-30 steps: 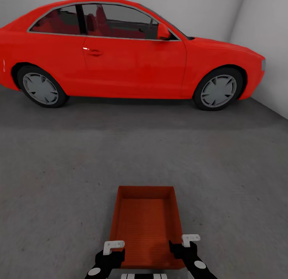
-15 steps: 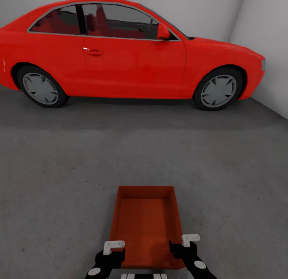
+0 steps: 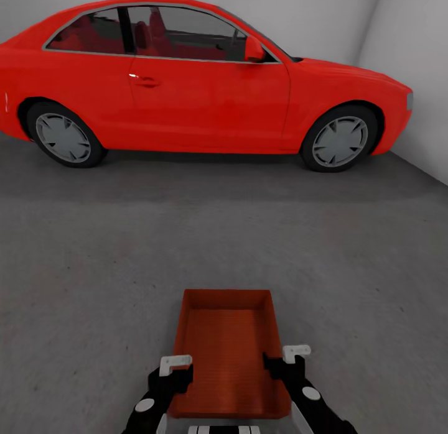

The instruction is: Move the two storage containers from the living room to the garage. In the garage, place one container on the floor and stack the other container on top of it (either order is fine).

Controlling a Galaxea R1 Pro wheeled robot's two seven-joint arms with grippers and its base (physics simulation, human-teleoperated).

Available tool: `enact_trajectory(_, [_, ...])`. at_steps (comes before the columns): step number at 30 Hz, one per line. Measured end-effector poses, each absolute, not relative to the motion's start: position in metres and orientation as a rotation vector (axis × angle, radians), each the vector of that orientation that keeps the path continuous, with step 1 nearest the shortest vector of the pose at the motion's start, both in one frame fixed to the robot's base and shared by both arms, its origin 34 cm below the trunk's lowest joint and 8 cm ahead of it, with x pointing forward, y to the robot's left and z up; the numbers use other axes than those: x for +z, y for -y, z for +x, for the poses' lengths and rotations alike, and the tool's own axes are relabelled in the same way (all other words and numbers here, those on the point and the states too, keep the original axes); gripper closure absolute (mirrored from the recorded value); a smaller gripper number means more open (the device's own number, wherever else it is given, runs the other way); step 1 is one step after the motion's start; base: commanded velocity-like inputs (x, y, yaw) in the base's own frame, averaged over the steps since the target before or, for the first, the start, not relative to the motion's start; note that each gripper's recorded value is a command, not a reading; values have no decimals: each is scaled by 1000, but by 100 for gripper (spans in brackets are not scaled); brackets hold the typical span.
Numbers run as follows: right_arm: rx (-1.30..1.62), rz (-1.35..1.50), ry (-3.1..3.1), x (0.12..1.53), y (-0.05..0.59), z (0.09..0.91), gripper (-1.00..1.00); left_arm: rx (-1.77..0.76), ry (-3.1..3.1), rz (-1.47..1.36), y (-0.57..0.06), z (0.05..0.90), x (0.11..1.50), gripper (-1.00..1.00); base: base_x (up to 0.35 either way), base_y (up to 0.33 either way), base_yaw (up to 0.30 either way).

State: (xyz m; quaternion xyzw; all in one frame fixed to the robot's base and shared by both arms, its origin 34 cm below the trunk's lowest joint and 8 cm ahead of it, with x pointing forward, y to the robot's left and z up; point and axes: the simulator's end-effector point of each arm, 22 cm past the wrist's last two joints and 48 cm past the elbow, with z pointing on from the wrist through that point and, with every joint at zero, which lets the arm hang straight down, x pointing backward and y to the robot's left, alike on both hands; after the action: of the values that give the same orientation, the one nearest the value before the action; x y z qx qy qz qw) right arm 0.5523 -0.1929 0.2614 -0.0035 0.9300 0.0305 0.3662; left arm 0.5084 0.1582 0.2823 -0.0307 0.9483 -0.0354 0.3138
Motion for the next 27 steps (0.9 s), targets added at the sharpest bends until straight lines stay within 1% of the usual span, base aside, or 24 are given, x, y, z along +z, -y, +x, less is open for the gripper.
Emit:
enact_trajectory(12, [96, -16, -2297, 313, 191, 606, -100, -86, -2388, -95, -167, 555, 333, -100, 0, 0, 0])
enact_trajectory(27, [76, -24, -2285, 320, 203, 612, -100, -81, -2394, -93, -171, 564, 347, -100, 0, 0, 0])
